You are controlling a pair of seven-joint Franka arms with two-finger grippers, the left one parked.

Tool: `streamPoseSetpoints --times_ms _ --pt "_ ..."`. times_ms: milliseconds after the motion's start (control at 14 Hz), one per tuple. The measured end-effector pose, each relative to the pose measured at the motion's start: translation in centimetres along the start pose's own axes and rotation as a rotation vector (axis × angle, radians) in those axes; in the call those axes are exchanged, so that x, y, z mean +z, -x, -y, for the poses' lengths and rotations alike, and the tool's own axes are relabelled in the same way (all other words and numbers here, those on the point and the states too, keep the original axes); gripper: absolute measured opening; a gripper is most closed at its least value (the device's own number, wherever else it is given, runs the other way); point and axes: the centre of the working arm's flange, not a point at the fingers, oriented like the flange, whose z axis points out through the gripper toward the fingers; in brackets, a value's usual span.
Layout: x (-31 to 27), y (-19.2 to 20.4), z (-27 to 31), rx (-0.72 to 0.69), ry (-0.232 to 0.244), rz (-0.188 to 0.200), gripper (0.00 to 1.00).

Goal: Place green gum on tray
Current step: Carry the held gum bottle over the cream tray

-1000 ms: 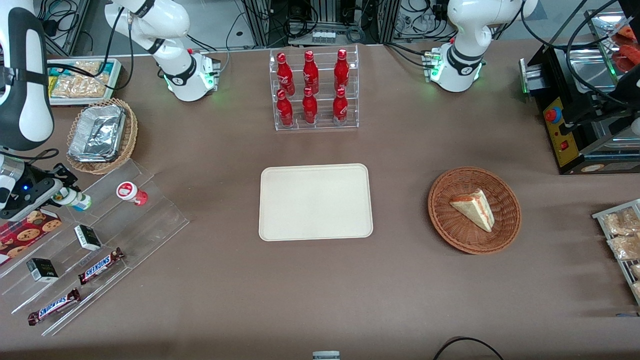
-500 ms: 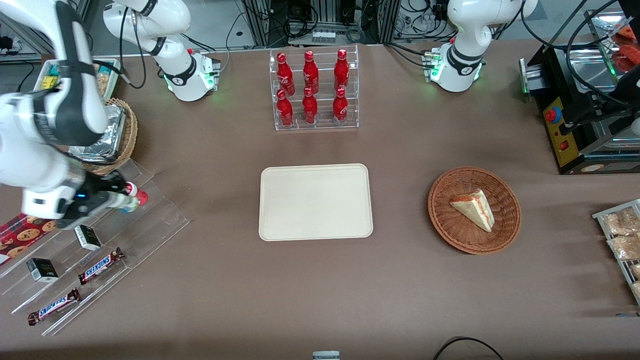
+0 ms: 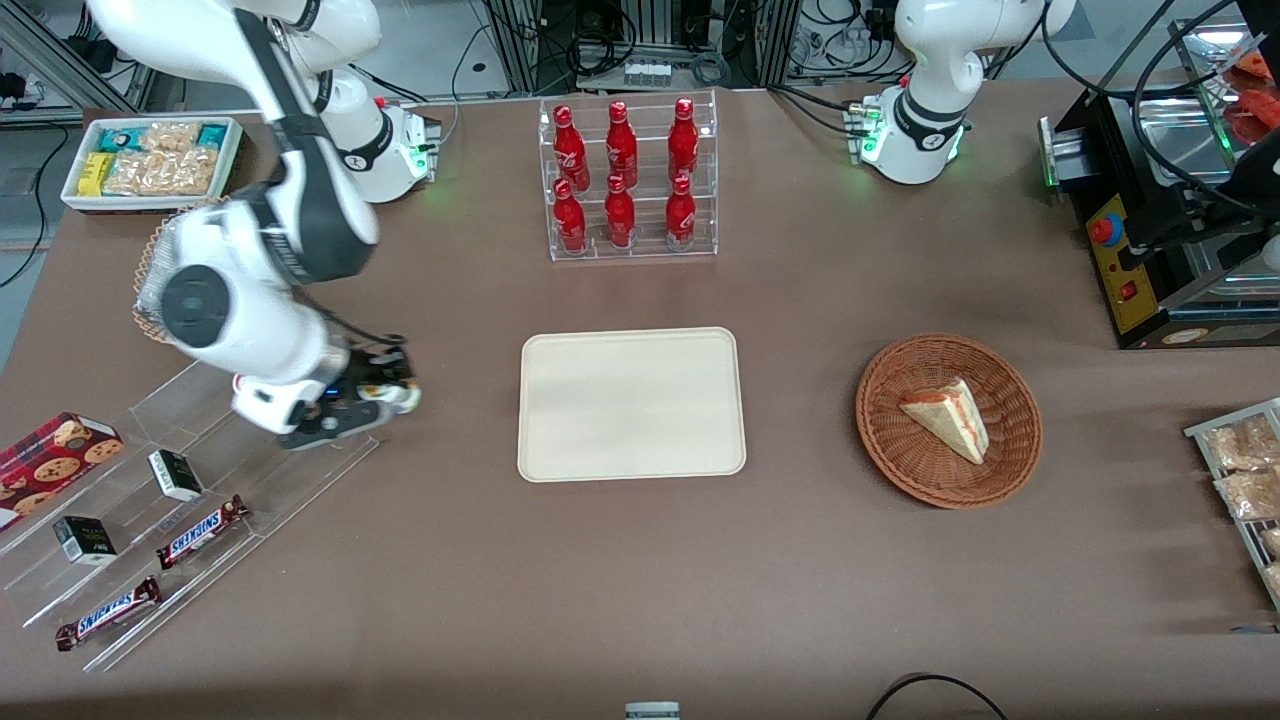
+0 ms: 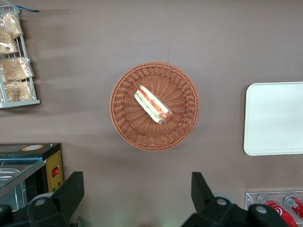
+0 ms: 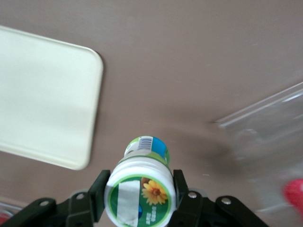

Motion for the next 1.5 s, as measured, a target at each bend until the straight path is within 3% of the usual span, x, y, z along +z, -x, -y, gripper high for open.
streamPoseSetpoints --times_ms 714,929,1500 --pt "8.4 -3.6 19.8 0.306 0.03 -0.039 0.59" --pt "11.6 -3.6 23.1 0.354 0.023 -0.075 0.59" --pt "15.8 -4.2 26.5 0.461 0.016 -0.104 0.59"
